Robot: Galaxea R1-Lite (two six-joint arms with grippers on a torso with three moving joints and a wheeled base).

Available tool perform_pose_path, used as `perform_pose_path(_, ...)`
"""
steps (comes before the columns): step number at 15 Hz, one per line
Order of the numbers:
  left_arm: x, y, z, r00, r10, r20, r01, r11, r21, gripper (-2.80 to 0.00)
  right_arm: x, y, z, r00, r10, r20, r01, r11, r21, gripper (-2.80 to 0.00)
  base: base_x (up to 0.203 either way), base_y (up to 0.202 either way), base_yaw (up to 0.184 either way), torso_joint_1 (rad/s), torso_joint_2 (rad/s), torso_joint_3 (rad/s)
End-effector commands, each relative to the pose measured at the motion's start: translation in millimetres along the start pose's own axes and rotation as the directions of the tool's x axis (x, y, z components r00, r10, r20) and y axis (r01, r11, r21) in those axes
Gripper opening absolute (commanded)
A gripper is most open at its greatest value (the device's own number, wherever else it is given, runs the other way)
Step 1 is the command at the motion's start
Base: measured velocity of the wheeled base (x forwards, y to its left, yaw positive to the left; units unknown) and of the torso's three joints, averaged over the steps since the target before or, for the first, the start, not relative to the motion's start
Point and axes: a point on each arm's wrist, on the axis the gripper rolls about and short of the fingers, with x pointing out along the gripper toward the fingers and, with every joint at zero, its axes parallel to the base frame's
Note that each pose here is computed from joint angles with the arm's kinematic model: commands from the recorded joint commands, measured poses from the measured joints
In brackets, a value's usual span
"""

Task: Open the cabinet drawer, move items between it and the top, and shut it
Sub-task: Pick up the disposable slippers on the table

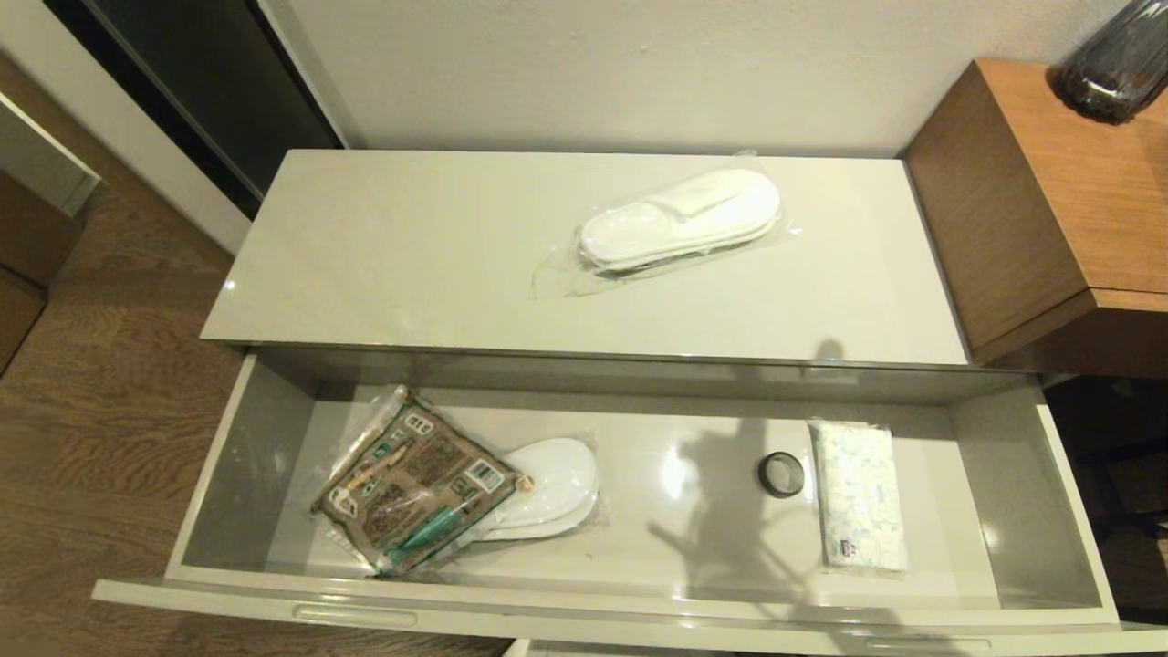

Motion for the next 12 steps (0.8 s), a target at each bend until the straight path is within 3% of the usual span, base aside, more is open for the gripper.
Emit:
perform_pose_path(1, 0.1, 0.0, 0.0, 1.0, 0.001, -0.001, -0.001, 1.0, 0.0, -2.8, -7.9, -8.4, -3.8, 1.0, 0.017, -0.021, -0.017, 0.999, -0.034, -2.8, 0.0, 0.0, 0.0, 0.0, 0.0, 0.0)
perform_pose_path(4, 0.1, 0.0, 0.0, 1.0, 0.0, -0.001, 0.0, 1.0, -0.001, -2.8, -11.9, -6.4, -18.0, 0.998, 0.045, -0.047, -0.049, 0.996, -0.081, -2.8, 0.0, 0.0, 0.0, 0.0, 0.0, 0.0)
perform_pose_path(6, 0.1, 0.0, 0.0, 1.0, 0.0, -0.001, 0.0, 1.0, -0.001, -2.8, -18.8, -11.4, -35.4, 0.996, 0.06, -0.073, -0.07, 0.987, -0.143, -2.8, 0.0, 0.0, 0.0, 0.0, 0.0, 0.0)
perform_pose_path(8, 0.1, 0.0, 0.0, 1.0, 0.001, -0.001, -0.001, 1.0, 0.0, -2.8, -21.0, -1.2, -61.2, 0.989, 0.085, -0.119, -0.106, 0.977, -0.185, -2.8, 0.0, 0.0, 0.0, 0.0, 0.0, 0.0)
perform_pose_path(12, 0.1, 0.0, 0.0, 1.0, 0.001, -0.001, -0.001, 1.0, 0.0, -2.8, -41.6, 6.7, -96.6, 0.961, 0.235, -0.148, -0.257, 0.955, -0.147, -2.8, 0.0, 0.0, 0.0, 0.0, 0.0, 0.0)
